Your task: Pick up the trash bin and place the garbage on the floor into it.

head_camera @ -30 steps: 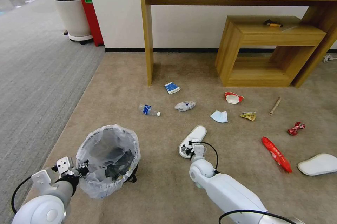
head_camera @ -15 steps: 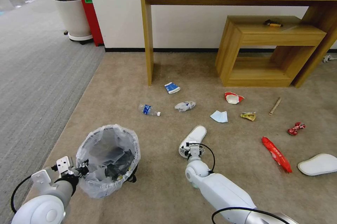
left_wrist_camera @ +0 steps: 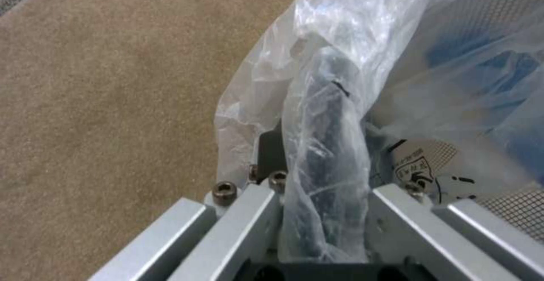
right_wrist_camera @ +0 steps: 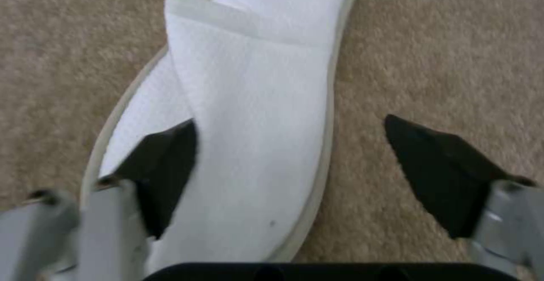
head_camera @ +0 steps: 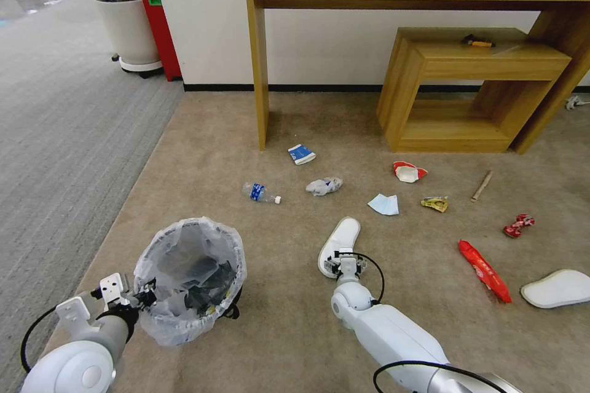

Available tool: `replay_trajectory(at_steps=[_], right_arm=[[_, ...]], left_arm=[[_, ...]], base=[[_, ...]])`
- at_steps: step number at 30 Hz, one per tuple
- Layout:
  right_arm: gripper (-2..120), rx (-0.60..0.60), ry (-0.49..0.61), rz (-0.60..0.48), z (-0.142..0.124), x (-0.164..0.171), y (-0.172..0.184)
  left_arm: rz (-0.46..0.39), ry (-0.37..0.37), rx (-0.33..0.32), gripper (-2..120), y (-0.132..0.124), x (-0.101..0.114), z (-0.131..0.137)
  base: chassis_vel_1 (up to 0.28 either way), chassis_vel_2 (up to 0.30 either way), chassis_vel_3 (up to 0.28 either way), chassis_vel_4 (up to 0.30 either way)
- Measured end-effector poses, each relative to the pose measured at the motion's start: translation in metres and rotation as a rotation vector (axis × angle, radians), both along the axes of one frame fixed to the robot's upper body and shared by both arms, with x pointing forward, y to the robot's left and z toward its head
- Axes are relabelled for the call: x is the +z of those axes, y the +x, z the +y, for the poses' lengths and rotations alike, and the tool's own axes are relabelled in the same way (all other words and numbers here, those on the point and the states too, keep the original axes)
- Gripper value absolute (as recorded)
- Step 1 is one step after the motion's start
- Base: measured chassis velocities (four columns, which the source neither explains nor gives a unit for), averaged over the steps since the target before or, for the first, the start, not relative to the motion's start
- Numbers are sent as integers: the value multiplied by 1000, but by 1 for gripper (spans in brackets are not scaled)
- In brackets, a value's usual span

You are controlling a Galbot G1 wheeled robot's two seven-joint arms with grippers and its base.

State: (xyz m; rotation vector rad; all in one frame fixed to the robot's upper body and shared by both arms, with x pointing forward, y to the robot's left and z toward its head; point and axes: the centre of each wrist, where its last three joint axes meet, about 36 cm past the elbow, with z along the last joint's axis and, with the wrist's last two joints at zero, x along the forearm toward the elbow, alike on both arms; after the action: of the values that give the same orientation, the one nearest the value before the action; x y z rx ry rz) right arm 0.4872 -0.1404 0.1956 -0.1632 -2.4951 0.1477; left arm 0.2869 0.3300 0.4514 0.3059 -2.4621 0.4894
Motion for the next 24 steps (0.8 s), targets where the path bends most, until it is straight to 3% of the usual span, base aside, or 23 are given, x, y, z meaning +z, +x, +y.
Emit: replay_trajectory(at_steps=[13,19,24], right_arm=[[25,-22,-13,-10,-19,-15,-16],[16,-14,-24,-17,-24,-19,-21],[2,-4,-23,-29,-28,-21,-27]], left_arm=[[0,-3,-6,0,0,-1,-5],[-3,-4,-6,0,-1,-2,-8],[-4,-2,-4,0,-1,-2,-9]], base=[[0,0,0,0],[0,0,0,0],[0,0,0,0]])
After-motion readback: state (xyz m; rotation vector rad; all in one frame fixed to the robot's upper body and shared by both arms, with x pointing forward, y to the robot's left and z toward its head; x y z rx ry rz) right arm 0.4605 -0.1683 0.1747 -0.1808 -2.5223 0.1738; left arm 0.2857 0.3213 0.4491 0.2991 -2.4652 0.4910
